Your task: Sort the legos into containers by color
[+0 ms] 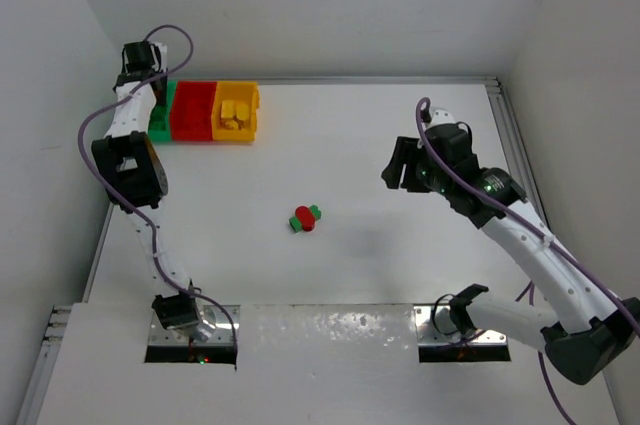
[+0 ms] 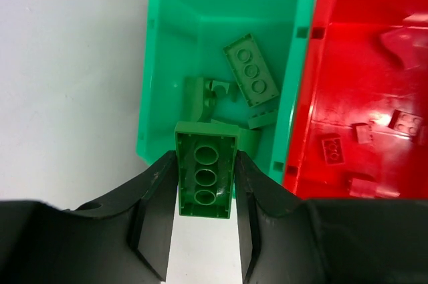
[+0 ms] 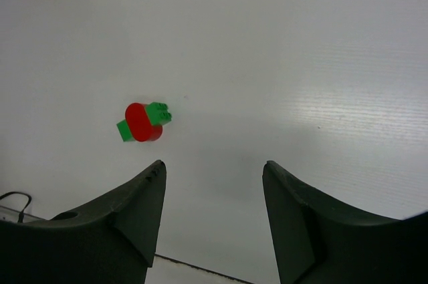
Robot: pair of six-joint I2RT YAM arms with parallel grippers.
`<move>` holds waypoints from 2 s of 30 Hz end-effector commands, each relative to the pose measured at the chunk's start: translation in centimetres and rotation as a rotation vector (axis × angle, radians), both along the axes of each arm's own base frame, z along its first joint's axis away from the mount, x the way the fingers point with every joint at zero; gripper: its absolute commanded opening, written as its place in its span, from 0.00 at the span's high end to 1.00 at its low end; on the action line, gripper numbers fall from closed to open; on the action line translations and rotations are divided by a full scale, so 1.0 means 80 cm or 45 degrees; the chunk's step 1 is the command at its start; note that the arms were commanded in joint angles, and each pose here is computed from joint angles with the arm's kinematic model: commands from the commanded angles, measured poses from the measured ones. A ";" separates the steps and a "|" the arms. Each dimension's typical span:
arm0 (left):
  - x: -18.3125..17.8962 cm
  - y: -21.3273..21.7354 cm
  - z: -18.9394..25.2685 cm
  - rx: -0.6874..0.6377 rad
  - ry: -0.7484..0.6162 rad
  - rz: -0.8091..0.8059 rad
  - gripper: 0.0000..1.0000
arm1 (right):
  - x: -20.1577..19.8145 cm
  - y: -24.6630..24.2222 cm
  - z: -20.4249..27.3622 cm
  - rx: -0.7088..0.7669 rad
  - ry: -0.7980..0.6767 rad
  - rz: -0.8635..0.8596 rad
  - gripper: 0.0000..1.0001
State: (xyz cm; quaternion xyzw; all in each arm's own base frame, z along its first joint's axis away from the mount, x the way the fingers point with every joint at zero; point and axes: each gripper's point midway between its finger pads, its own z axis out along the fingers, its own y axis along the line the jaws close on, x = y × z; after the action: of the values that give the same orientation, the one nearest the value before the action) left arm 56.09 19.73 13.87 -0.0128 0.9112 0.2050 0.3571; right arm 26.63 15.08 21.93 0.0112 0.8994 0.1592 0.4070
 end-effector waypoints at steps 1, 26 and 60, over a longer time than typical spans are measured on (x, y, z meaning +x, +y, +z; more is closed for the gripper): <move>0.022 0.022 0.035 0.065 -0.174 0.052 1.00 | 0.015 0.005 0.034 0.029 -0.062 -0.026 0.41; 0.041 0.016 0.045 0.016 -0.307 0.048 0.53 | 0.010 0.005 0.052 0.045 -0.079 -0.013 0.41; -0.371 -0.546 -0.089 -0.341 0.486 -1.270 0.00 | -0.006 0.019 -0.003 0.049 0.034 0.088 0.39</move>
State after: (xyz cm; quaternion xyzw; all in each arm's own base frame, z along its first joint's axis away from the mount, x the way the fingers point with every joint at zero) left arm 24.02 -23.05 6.70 0.4656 0.8573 -0.1211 0.1832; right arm 25.94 16.22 20.60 -0.0093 0.9124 0.1761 0.3693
